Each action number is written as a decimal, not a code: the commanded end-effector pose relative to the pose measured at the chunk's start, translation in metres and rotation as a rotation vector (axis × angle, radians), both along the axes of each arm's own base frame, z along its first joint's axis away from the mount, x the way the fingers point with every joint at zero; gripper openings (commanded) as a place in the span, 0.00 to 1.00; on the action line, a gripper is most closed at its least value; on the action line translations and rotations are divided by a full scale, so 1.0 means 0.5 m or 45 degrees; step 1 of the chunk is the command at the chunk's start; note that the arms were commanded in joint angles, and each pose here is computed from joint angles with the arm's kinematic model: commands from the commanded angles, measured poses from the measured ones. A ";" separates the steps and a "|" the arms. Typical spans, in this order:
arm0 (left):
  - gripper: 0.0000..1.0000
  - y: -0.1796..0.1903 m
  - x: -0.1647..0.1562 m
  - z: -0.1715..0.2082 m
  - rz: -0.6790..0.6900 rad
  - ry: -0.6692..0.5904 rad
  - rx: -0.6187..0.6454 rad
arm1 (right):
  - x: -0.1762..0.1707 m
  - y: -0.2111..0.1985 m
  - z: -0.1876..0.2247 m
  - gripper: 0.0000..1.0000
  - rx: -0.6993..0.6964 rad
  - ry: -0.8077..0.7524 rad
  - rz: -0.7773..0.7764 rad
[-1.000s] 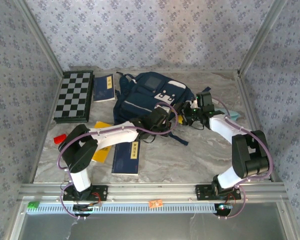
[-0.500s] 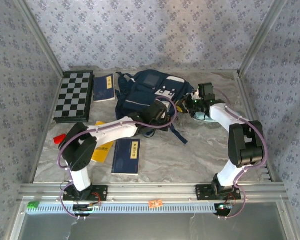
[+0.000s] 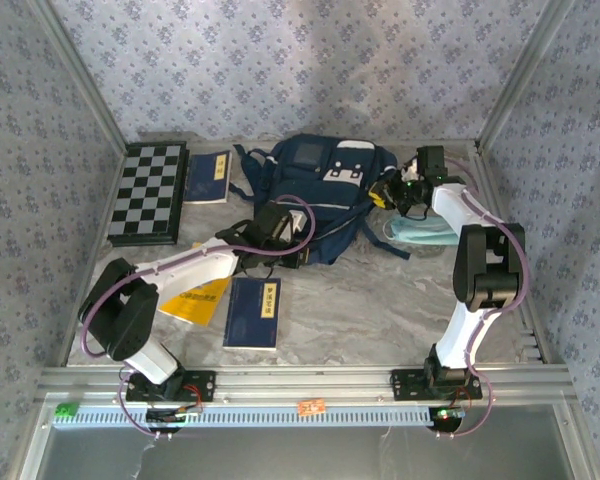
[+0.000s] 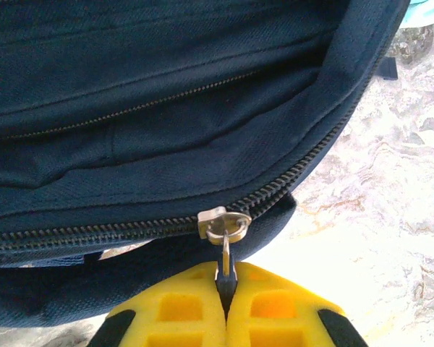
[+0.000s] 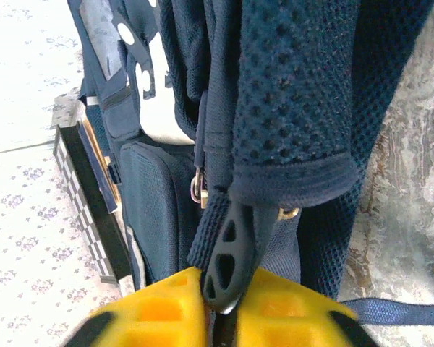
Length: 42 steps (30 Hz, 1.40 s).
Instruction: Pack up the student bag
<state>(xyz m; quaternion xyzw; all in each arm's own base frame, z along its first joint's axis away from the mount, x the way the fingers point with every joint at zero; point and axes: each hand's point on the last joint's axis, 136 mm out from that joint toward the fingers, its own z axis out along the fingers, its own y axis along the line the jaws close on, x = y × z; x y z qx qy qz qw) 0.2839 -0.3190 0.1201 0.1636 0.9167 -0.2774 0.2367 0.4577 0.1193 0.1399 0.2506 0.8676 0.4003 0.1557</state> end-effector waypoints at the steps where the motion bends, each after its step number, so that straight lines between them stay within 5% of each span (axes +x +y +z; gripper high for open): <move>1: 0.00 -0.043 0.028 0.036 -0.016 -0.043 -0.099 | -0.002 0.015 0.069 0.36 -0.022 -0.118 0.081; 5: 0.00 -0.054 0.049 0.054 0.027 -0.067 -0.132 | -0.074 -0.007 0.060 0.57 -0.079 -0.049 0.089; 10: 0.00 -0.052 0.048 0.062 0.043 -0.082 -0.154 | -0.189 0.027 0.047 0.69 -0.062 0.053 0.106; 15: 0.00 -0.064 0.036 0.067 0.002 -0.098 -0.149 | -0.241 0.095 0.019 0.75 0.042 0.112 0.021; 22: 0.00 -0.083 0.006 0.081 -0.050 -0.109 -0.145 | -0.218 0.163 0.008 0.74 0.094 0.109 -0.068; 27: 0.00 -0.094 -0.008 0.084 -0.070 -0.120 -0.140 | -0.213 0.180 -0.019 0.65 0.005 0.113 -0.101; 38: 0.00 -0.081 -0.041 0.112 -0.093 -0.148 -0.152 | -0.222 0.166 -0.056 0.05 -0.149 0.110 0.003; 42: 0.00 -0.038 -0.054 0.093 -0.142 -0.169 -0.051 | -0.226 0.134 -0.047 0.00 -0.158 0.090 0.023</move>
